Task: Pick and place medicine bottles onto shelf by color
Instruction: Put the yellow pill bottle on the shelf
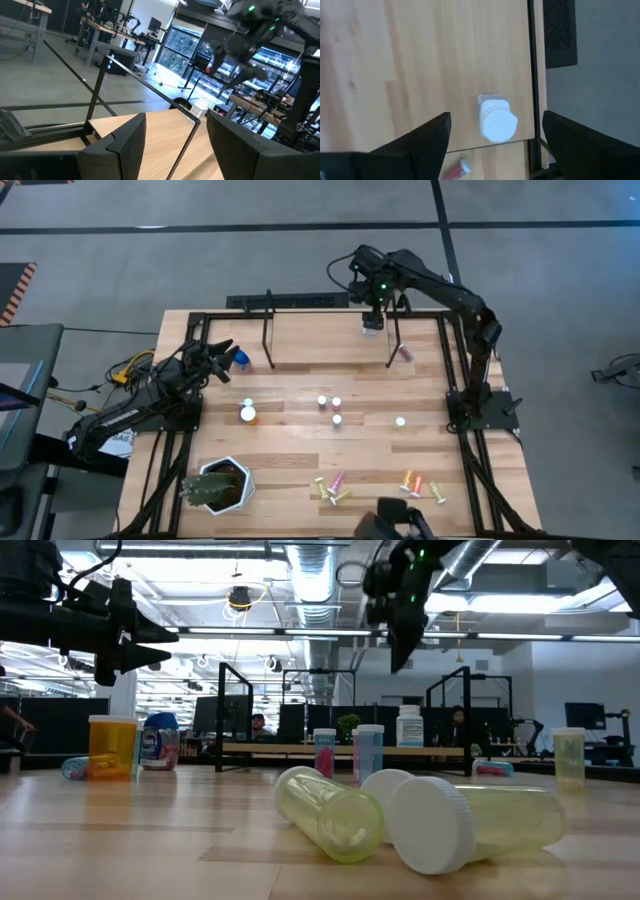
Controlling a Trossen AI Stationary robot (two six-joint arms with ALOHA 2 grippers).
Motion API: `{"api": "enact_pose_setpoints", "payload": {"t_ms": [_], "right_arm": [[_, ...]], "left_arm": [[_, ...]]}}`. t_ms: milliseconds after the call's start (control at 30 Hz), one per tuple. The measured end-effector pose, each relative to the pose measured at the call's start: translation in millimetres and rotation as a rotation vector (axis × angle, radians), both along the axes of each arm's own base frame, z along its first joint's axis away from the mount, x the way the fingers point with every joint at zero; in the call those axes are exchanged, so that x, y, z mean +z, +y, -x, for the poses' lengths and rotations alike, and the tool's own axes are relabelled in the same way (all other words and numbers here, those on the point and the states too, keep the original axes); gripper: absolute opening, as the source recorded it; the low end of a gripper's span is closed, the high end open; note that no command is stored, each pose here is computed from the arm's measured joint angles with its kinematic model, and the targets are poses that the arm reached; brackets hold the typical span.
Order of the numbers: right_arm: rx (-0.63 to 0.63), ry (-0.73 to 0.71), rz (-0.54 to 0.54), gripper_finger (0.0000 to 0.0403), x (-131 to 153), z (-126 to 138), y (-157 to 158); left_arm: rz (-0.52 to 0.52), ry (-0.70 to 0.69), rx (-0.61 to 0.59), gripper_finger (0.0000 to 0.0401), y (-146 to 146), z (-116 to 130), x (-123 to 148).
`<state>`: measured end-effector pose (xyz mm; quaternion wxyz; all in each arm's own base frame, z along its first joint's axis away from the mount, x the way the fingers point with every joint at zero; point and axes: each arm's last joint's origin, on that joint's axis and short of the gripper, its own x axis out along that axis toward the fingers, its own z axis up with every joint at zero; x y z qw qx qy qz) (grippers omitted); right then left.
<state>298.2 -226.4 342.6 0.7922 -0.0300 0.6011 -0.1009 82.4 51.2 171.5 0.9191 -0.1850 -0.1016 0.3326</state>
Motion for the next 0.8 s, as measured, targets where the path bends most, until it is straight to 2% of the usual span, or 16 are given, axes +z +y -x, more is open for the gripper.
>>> {"api": "enact_pose_setpoints", "payload": {"t_ms": [133, 233, 367, 600, 800], "right_arm": [[-0.037, -0.088, -0.01, 0.0337, 34, 18, 25], [-0.13, -0.181, -0.058, 0.0337, 57, 40, 42], [-0.252, -0.233, -0.083, 0.0336, 69, 70, 63], [-0.531, -0.224, -0.169, 0.0336, 46, 112, 92], [-0.68, -0.185, -0.237, 0.0336, 11, 134, 109]], "left_arm": [[0.0, 0.0, 0.0, 0.0198, 0, 0, 0], [0.0, 0.001, 0.0, 0.0198, 0, 0, 0], [0.0, 0.0, 0.0, 0.0198, 0, 0, 0], [0.0, 0.001, 0.0, 0.0198, 0, 0, 0], [0.0, 0.0, 0.0, 0.0198, 0, 0, 0]]}}
